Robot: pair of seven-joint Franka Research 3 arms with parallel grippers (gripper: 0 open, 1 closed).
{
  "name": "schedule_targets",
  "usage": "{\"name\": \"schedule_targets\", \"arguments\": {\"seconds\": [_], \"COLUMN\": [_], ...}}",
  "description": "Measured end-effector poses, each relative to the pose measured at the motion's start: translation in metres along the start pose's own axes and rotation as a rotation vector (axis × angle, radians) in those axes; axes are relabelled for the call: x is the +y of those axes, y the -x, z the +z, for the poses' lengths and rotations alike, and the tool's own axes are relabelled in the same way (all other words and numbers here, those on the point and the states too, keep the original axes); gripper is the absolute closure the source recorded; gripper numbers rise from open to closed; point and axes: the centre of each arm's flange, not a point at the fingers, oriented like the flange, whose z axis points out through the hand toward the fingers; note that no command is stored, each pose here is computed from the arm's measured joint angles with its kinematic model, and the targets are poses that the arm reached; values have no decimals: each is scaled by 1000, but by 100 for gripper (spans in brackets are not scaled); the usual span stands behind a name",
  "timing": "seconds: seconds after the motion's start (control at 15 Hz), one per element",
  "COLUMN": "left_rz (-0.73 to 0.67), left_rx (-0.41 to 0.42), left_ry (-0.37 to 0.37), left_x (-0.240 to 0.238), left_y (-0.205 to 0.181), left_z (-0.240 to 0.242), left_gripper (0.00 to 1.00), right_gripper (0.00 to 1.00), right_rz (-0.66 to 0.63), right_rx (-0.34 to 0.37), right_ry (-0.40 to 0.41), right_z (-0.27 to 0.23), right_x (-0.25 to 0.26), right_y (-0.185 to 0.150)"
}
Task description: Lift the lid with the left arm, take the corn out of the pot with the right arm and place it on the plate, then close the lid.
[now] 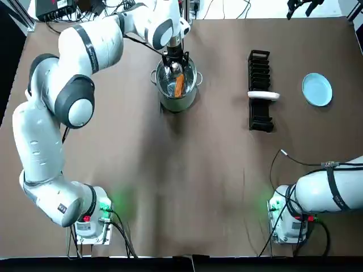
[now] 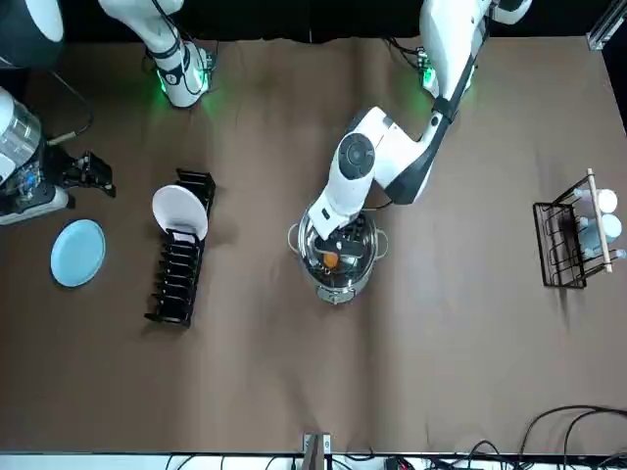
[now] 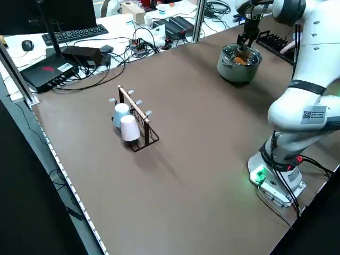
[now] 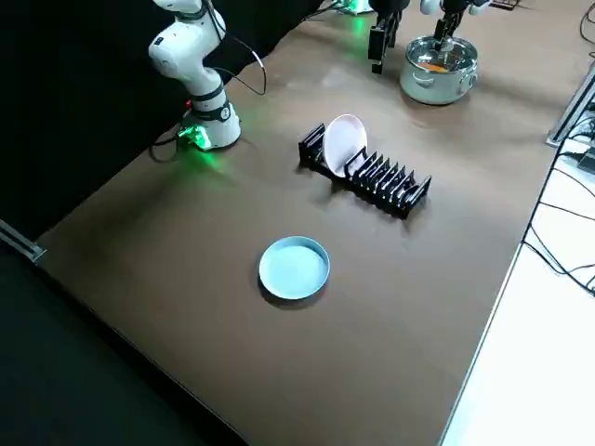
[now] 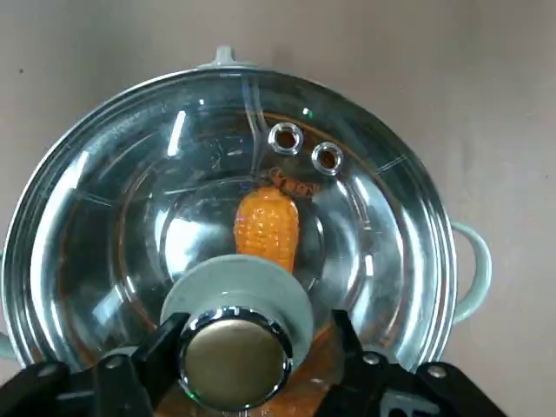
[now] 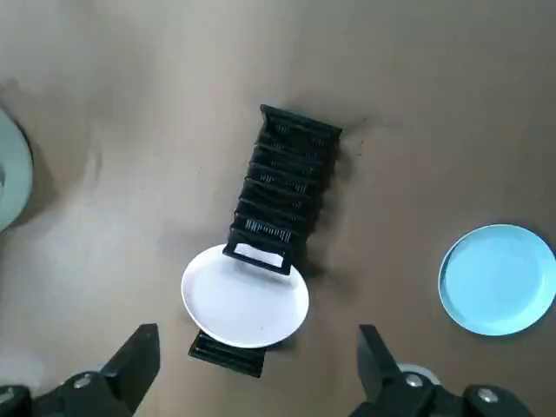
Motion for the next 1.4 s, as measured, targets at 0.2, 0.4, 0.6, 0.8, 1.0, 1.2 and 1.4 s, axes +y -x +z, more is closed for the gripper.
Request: {"name": "schedule_targets", "arguments": {"seconds": [0.2,0.4,0.6,0.8,1.0,1.2,1.4], "left_rz": [6,19,19,18,6,-77,-198], "left_rx": [-2,3,3,2,-23,-36,-3], "left_ry": [-26,-39,-39,-40,-56,-68,-65], "left_x": [-5,-3,-3,-3,-7,-51,-157], "left_y": [0,1,1,1,0,-15,-44], "left_z": [-3,-3,-3,-4,-14,-67,-137], "left_gripper": [49,49,49,49,49,49,49], "right_gripper": [0,0,0,0,0,0,0], "right_rz": [-5,0,0,-8,0,41,45], "right_rx": [4,7,10,54,91,82,83], "right_ry": [1,1,2,3,-51,-78,-85], "right_z": [0,-1,-1,-4,-1,9,17], "right_x": [-3,0,0,-4,-35,-65,-97], "right_y": [-1,-1,-1,-7,-19,-30,-43]}}
